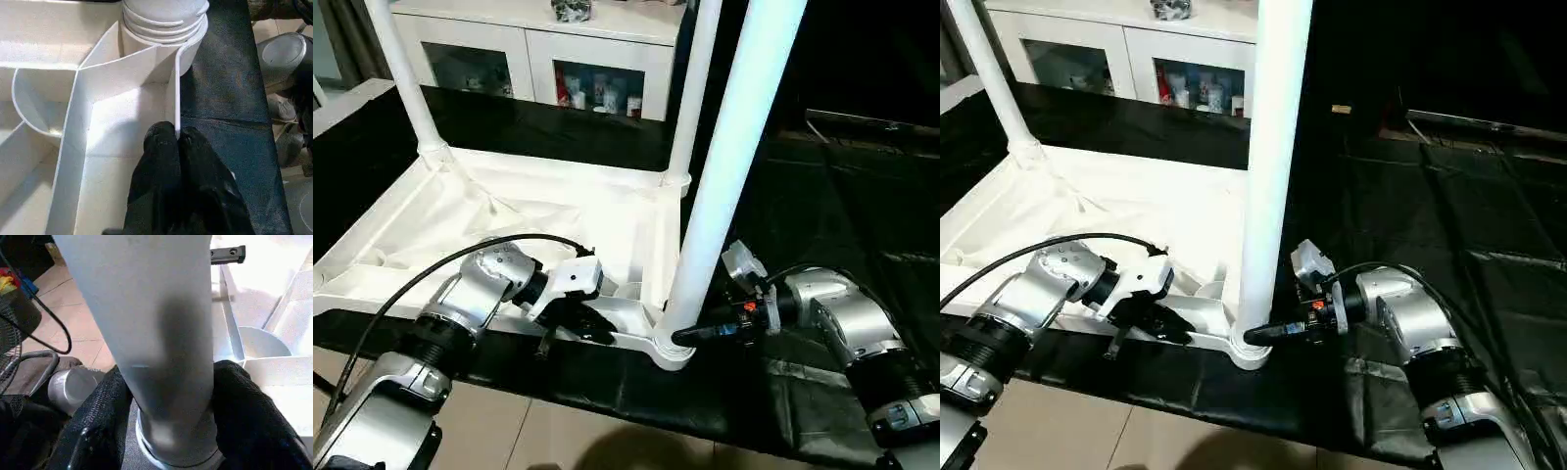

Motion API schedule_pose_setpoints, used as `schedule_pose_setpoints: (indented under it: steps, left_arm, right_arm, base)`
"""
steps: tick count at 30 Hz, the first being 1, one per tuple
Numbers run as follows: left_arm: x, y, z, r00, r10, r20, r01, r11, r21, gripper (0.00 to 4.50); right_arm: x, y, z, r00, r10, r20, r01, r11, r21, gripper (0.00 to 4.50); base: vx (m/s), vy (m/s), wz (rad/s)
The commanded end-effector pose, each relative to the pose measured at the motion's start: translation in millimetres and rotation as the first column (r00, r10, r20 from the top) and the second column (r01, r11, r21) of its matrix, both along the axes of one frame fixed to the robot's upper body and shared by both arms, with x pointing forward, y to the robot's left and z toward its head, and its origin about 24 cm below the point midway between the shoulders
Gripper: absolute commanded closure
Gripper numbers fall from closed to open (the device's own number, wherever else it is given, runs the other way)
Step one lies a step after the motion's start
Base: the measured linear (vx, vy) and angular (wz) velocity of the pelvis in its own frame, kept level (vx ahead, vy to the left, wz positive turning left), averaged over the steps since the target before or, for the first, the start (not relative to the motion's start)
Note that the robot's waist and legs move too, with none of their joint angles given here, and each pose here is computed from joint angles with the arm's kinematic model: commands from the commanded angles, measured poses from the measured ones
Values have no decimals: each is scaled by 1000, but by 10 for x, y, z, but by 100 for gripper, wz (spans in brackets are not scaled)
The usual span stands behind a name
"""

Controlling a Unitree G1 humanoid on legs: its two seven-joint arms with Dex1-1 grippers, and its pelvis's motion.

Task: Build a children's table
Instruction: Rotate leg to tighten

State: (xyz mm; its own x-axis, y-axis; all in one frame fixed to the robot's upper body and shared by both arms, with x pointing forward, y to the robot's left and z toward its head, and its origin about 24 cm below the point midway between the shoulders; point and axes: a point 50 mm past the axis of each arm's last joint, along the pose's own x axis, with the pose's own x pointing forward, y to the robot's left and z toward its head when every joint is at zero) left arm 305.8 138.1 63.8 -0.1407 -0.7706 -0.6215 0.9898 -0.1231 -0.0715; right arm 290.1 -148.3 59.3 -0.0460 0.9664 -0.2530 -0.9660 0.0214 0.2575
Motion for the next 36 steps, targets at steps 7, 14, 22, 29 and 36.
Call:
schedule_pose_setpoints:
  steps: [7,14,22,29,36]
  left_arm:
    - [237,-292,22,964,261,48,-256,962,-95,450]
    - [383,-523,26,887,459,51,-449,883,-140,450]
    - [412,-671,39,856,514,48,-500,849,-174,450]
    - [391,-566,19,871,488,61,-475,866,-156,450]
    - [336,-393,15,913,404,62,-394,910,-129,450]
  right_arm:
    - [208,241,-170,923,-384,23,384,923,1,245]
    - [325,599,-186,808,-588,25,589,808,5,251]
    - [318,814,-144,775,-632,-13,632,773,52,216]
    - [300,741,-111,792,-610,1,608,790,76,145]
    - [234,436,-114,850,-527,20,524,848,73,76]
  base:
    - [0,0,0]
    - [0,0,0]
    - [0,0,0]
    - [0,0,0]
    - [0,0,0]
